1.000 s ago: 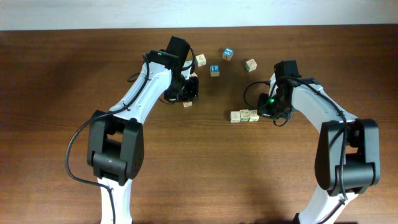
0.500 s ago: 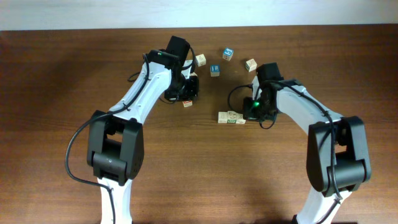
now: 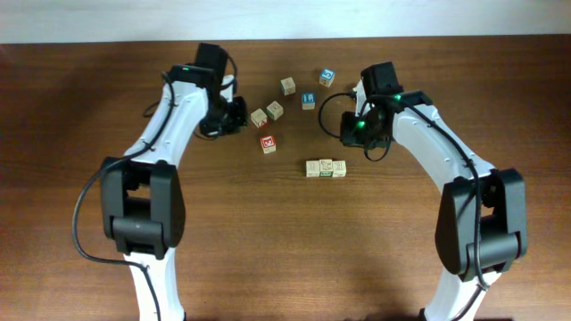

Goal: Rotate 3 blocks

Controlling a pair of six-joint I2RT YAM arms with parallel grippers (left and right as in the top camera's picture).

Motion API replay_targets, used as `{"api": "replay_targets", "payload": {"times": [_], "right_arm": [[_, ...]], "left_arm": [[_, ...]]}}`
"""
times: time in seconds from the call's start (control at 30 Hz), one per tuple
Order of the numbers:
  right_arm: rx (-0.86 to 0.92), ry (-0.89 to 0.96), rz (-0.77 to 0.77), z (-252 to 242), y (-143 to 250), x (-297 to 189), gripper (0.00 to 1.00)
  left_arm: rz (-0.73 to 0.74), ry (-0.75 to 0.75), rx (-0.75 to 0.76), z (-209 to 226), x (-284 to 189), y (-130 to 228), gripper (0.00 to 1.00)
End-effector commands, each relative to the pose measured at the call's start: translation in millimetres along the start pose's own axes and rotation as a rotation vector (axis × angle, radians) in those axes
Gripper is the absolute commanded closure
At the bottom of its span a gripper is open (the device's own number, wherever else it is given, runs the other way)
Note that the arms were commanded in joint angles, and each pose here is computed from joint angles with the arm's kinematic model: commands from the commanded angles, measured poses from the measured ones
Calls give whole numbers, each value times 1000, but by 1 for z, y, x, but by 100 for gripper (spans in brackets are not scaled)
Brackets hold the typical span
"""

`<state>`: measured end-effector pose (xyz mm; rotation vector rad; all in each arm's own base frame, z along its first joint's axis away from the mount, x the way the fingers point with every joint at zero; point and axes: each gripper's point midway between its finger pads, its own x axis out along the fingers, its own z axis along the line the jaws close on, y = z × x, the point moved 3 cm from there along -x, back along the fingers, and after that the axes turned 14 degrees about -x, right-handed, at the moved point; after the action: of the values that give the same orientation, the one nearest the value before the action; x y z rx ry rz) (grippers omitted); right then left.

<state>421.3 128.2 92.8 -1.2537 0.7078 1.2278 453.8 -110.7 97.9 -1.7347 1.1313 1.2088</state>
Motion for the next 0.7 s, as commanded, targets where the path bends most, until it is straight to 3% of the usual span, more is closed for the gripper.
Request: {"api": "replay_targets", "payload": {"times": [0.0,0.2,0.67], "right_arm": [[73,93,-4,10,0,10,75],[7,248,17,21,10,36,75],[-64,234,65,24,19,42,76]], "left_arm": [[2,-15,-25,11,2,-4,100],[7,-18,-25,12,2,-3,100],[7,-18,-25,12,2,-3,99]]}}
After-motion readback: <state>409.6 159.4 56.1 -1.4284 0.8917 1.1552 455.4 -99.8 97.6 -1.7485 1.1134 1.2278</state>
